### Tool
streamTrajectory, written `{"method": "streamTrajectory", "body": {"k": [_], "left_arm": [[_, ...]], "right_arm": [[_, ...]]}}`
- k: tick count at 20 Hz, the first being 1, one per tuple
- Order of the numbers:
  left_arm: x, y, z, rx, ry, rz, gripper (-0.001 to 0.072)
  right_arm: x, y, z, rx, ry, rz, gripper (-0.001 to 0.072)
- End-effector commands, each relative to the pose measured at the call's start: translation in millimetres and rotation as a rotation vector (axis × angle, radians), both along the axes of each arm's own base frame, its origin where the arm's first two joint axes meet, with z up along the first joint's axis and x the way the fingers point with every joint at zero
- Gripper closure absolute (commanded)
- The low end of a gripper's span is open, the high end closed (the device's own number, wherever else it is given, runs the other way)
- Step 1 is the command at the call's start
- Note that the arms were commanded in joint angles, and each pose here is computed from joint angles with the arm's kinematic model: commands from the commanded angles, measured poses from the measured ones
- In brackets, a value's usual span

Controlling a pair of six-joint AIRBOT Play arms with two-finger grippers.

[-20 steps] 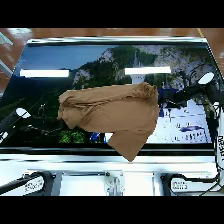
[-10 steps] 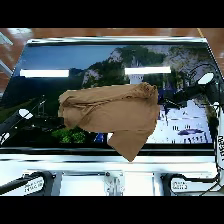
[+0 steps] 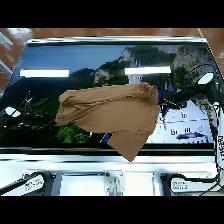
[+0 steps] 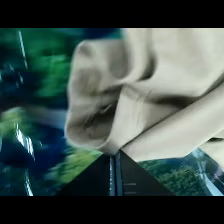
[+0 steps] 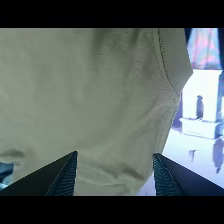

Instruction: Fold the shirts.

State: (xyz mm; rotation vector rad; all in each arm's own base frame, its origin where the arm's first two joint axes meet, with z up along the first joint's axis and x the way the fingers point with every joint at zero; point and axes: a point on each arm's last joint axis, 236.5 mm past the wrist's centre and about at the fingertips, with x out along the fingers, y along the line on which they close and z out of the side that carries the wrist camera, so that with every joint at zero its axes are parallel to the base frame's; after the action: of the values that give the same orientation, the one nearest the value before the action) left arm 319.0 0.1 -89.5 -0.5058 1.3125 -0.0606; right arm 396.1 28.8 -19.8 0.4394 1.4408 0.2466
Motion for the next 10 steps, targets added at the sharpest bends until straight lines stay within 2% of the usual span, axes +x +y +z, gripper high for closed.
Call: {"method": "streamTrajectory", "body": {"k": [1, 2, 4, 6, 7, 8, 10], "left_arm": [[-1.8, 9.0, -0.9, -0.001, 0.004, 0.027, 0.0654], [1.5, 9.6, -0.1, -0.003, -0.007, 0.038, 0.0578], [8.4, 13.7, -0.2, 0.0, -0.022, 0.084, 0.0579], [14.0, 16.6, -3.3, -0.002, -0.028, 0.122, 0.0615], [15.0, 14.7, -5.6, -0.016, -0.024, 0.131, 0.0599], [15.0, 13.0, -8.3, -0.027, -0.015, 0.136, 0.0486], [12.7, 14.2, -10.1, -0.032, -0.003, 0.139, 0.007]], "right_arm": [[0.2, 0.1, -0.2, -0.001, -0.001, -0.001, 0.0121], [0.3, 0.0, -0.2, -0.001, -0.001, -0.001, 0.0121], [0.1, 0.3, -0.1, 0.0, 0.0, 0.0, 0.0121], [0.2, 1.2, 0.4, 0.005, 0.0, -0.001, 0.0121], [-1.0, 2.4, 0.8, 0.01, 0.004, 0.001, 0.0121], [-3.8, 3.2, 0.8, 0.013, 0.015, 0.006, 0.0121], [-10.9, 3.1, 0.1, 0.011, 0.041, 0.021, 0.012]]}}
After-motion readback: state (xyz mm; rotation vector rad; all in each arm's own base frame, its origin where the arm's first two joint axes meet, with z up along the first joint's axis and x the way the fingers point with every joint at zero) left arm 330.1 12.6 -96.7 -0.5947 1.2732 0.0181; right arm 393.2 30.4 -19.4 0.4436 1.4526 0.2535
